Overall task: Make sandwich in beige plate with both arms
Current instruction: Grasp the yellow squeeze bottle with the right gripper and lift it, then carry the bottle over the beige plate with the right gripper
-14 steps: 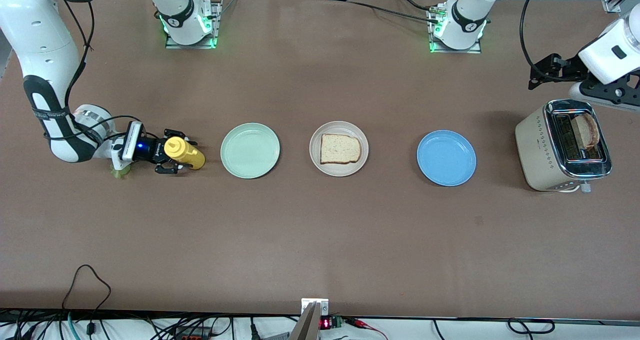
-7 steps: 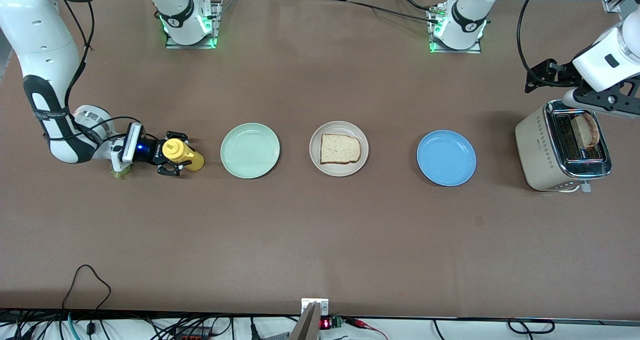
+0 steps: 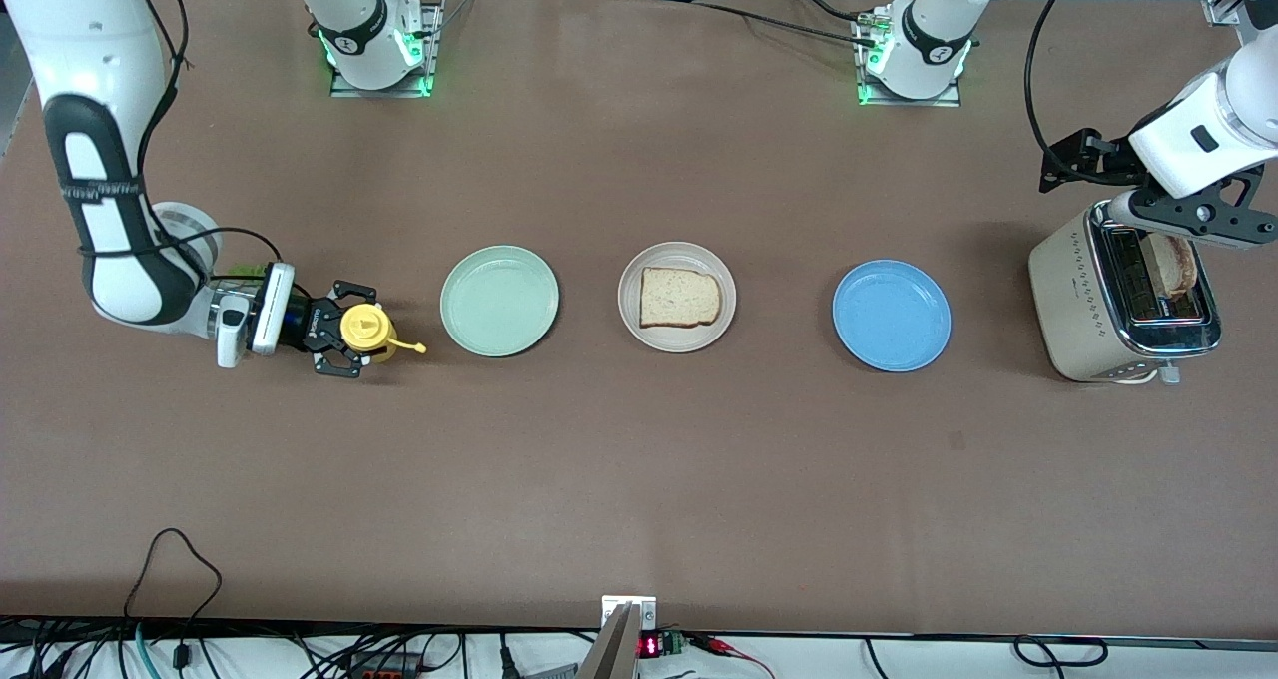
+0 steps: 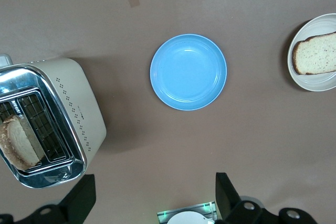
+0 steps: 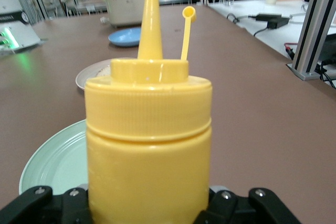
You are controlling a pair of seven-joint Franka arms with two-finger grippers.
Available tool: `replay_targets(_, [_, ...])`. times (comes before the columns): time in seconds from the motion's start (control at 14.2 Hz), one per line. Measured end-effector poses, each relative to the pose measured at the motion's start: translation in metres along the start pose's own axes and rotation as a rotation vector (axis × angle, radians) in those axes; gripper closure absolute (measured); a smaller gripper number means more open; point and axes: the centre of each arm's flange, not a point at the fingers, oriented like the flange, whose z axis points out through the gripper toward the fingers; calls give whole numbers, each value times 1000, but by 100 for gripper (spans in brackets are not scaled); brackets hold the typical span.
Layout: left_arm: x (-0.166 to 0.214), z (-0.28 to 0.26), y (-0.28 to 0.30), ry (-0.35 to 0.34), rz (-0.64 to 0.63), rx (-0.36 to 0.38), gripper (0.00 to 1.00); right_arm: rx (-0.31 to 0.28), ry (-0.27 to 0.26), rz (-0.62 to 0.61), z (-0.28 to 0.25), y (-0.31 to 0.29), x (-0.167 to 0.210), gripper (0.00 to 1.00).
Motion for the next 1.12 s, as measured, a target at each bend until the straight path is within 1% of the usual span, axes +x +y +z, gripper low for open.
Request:
replay_targets(0.14, [1, 0, 3, 0, 6, 1, 0, -13, -100, -15, 9, 3, 38, 56])
replay_targets(0.21, [1, 0, 5, 0, 9, 2, 0, -17, -161, -27, 16, 3, 56, 56])
replay_targets(0.35, [1, 0, 5, -1, 9, 1, 0, -21, -298, -46, 36, 2, 93, 56])
replay_targets(0.49, [3, 3, 5, -7, 11, 0, 0, -25, -446, -70, 60, -3, 135, 56])
replay_targets(0.56, [4, 5, 7, -10, 14, 0, 0, -32, -508, -79, 73, -7, 154, 56])
replay_targets(0.77, [5, 5, 9, -11, 18, 1, 0, -47, -656, -100, 115, -20, 201, 57])
replay_targets(0.84, [5, 5, 9, -10, 17, 1, 0, -57, -721, -112, 128, -26, 216, 59])
replay_targets(0.98, [5, 5, 9, -10, 17, 0, 0, -105, -852, -113, 157, -41, 244, 61])
replay_targets(1.05, [5, 5, 8, -10, 17, 0, 0, -131, -899, -113, 173, -51, 256, 61])
replay_targets(1.12, [5, 5, 8, -10, 17, 0, 0, -151, -933, -115, 190, -62, 265, 61])
